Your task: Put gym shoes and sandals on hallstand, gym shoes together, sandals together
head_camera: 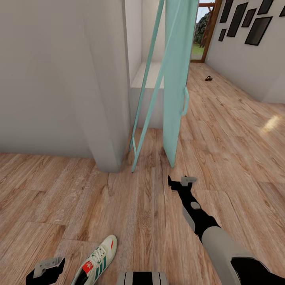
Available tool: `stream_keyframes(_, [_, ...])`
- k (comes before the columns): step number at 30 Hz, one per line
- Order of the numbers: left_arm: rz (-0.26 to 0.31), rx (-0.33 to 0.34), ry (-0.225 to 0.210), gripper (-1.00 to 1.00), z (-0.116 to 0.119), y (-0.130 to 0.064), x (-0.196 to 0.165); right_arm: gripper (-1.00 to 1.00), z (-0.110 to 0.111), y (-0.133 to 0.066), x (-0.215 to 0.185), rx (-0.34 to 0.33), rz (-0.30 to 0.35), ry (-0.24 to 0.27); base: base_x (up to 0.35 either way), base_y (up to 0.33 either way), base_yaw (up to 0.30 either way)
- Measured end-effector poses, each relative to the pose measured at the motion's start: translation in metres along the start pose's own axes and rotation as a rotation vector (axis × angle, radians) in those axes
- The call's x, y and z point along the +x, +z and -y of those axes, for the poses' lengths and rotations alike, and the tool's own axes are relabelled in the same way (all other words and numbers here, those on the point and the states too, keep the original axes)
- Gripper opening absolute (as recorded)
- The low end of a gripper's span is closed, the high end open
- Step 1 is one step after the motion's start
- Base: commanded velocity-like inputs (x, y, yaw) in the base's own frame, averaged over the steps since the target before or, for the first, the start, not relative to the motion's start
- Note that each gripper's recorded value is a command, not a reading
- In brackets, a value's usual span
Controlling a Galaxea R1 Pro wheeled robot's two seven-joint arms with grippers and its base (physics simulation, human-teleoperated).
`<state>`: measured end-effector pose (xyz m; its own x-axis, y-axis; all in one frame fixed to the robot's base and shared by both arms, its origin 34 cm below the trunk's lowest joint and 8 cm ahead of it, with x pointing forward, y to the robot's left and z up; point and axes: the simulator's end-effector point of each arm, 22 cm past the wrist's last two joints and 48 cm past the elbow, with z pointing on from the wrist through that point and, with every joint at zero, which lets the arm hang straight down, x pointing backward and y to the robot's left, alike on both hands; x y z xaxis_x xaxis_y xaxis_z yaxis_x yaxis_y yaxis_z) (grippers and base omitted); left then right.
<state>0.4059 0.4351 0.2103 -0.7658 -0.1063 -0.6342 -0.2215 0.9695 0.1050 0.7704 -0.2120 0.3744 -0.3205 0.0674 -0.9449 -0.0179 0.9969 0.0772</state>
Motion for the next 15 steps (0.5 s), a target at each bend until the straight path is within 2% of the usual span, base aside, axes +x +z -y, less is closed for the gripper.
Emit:
stream_keyframes(6, [0.000, 0.000, -0.001, 1.00, 0.000, 0.000, 0.000, 1.00, 0.000, 0.012, -0.025, -0.001, -0.051, 0.001, 0.000, 0.000, 0.000])
stream_keyframes(15, [-0.006, 0.000, -0.003, 1.00, 0.000, 0.000, 0.003, 1.00, 0.000, 0.020, -0.077, -0.001, -0.060, 0.001, 0.000, 0.000, 0.000])
